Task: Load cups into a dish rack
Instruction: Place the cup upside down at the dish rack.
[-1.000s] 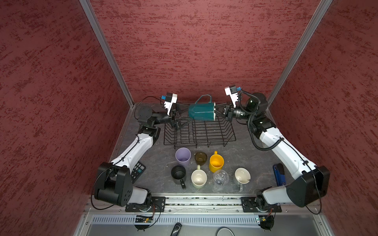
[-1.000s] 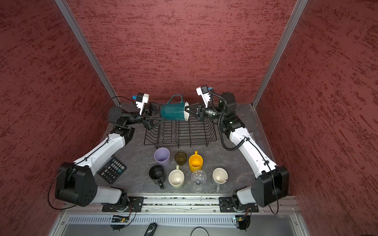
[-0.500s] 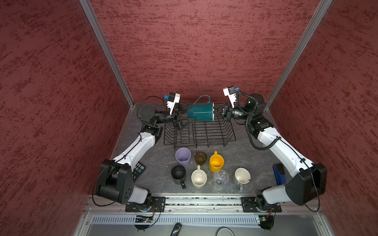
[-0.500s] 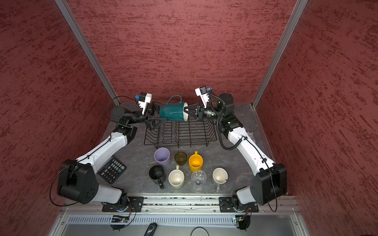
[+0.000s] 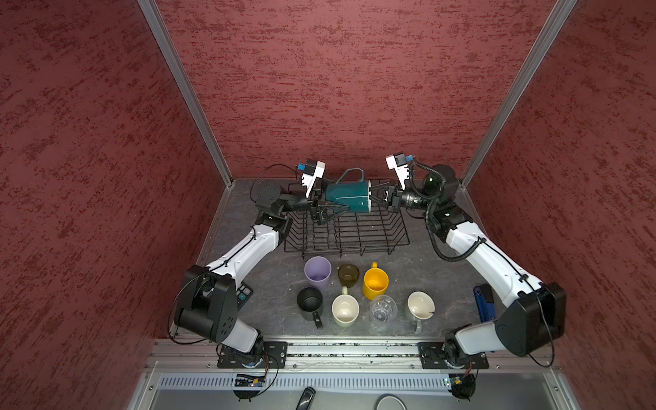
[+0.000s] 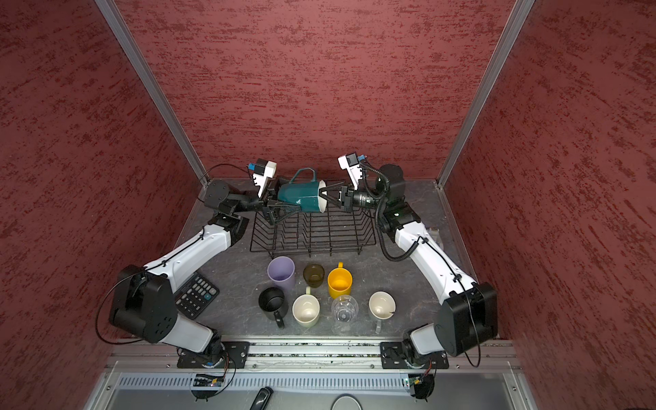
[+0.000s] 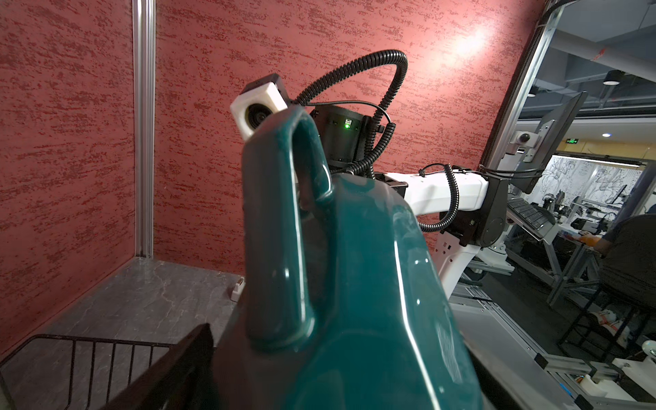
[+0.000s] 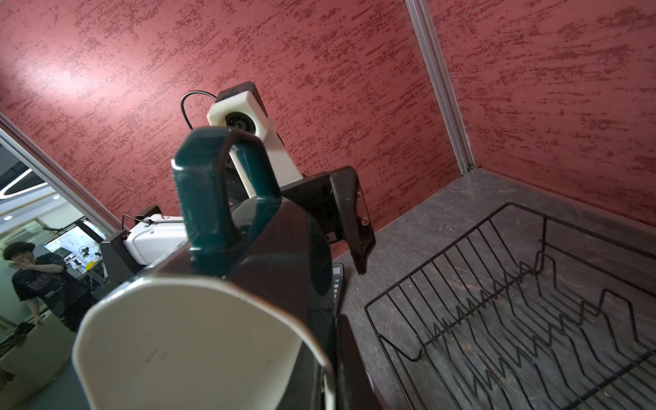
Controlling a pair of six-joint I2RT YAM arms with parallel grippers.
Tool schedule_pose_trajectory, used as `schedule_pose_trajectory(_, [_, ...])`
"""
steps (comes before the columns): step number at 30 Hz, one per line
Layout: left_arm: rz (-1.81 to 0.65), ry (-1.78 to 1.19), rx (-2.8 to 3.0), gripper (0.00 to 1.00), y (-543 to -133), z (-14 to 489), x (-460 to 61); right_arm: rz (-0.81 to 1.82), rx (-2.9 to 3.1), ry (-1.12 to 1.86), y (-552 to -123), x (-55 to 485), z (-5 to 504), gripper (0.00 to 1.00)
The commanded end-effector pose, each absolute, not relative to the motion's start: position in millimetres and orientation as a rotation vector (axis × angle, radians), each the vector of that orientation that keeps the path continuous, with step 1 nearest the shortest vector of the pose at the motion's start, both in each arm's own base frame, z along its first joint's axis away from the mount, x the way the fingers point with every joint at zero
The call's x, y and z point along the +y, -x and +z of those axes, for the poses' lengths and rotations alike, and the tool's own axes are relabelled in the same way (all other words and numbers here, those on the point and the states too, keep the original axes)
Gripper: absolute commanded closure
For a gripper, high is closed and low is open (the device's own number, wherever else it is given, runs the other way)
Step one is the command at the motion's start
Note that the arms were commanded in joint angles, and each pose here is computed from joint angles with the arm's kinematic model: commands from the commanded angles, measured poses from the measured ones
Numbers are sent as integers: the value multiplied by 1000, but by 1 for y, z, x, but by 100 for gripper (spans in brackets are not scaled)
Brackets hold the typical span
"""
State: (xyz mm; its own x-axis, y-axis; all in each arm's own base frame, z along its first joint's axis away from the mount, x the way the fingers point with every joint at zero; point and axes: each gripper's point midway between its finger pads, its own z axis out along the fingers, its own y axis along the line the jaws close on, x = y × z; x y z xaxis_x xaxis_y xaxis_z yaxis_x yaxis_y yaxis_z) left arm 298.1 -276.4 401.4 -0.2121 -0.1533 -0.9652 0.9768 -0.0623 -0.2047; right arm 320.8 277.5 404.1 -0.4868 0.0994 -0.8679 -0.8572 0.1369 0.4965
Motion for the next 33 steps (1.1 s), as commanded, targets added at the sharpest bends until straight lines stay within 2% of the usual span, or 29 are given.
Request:
schedule_pose_trajectory(1, [-1462, -1024, 1181, 0, -298, 412, -281, 1459, 1494, 798, -312, 278, 426, 100])
schedule_pose_trajectory(17, [-1438, -994, 1166, 6, -303, 419, -283, 1466, 1510, 793, -311, 279, 420, 100])
schedule_pose_trajectory(25, [-1450, -1008, 1170, 18, -303, 415, -285, 1468, 1516, 789, -311, 279, 418, 100])
schedule_pose_trajectory(33, [-1454, -1011, 1171, 24, -305, 415, -286, 1471, 1520, 788, -311, 280, 417, 100])
